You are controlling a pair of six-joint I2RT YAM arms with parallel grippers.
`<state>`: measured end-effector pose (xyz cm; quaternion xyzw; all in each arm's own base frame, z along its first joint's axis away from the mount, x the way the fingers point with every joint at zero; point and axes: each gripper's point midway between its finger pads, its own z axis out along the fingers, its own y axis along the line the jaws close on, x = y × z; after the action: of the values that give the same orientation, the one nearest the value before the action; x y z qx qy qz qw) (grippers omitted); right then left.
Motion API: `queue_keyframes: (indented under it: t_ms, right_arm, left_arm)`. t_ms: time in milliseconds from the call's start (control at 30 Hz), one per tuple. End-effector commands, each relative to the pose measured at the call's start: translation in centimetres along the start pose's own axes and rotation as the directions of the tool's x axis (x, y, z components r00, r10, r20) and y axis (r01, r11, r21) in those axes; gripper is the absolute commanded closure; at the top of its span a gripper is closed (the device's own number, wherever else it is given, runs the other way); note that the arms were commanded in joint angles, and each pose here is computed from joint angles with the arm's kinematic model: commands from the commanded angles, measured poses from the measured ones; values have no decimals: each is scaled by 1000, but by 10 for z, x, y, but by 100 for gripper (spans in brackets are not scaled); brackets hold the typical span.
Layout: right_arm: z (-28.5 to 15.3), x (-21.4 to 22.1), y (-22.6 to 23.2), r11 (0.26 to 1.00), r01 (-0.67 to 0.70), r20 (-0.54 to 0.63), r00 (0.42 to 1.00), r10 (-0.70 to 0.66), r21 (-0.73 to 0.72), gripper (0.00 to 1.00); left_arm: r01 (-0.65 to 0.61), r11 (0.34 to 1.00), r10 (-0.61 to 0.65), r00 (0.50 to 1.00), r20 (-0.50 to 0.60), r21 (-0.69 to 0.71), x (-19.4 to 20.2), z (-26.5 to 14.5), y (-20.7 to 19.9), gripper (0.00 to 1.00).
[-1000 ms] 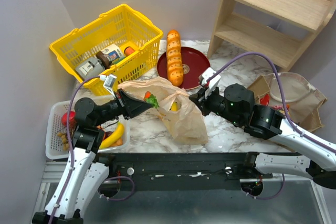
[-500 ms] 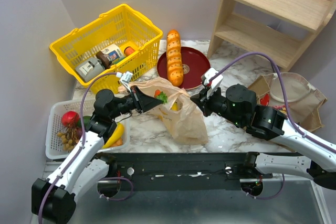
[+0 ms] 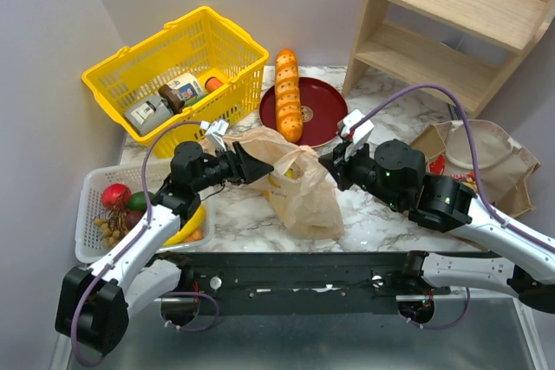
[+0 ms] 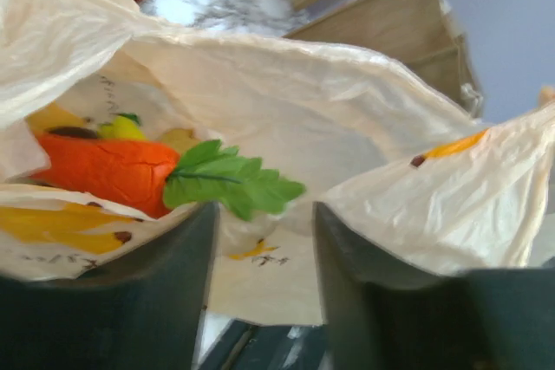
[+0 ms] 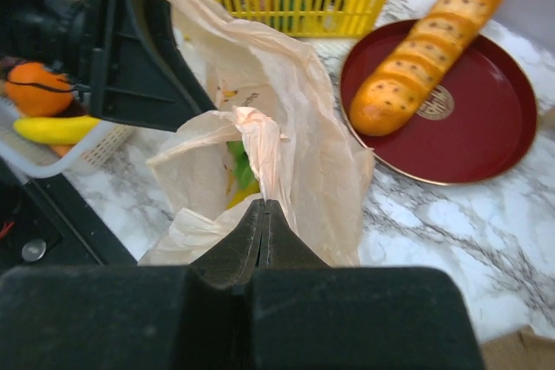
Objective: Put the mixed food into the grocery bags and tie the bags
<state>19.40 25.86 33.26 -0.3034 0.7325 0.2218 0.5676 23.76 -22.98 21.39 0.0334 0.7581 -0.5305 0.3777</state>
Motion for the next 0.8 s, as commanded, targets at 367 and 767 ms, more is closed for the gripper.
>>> queue_keyframes:
  t_ms: [367,767]
  right_arm:
    - [-19,-32,-103,934,-10,84,996,-22,358,99]
    - [14,-44,-150,928,80,28,995,-97,363,99]
  left_arm:
    - [-512,761,563,827,11,-399,-112,-47,-19,1]
    - [-595,767,594,800,-83,-241,-77,-38,-18,1]
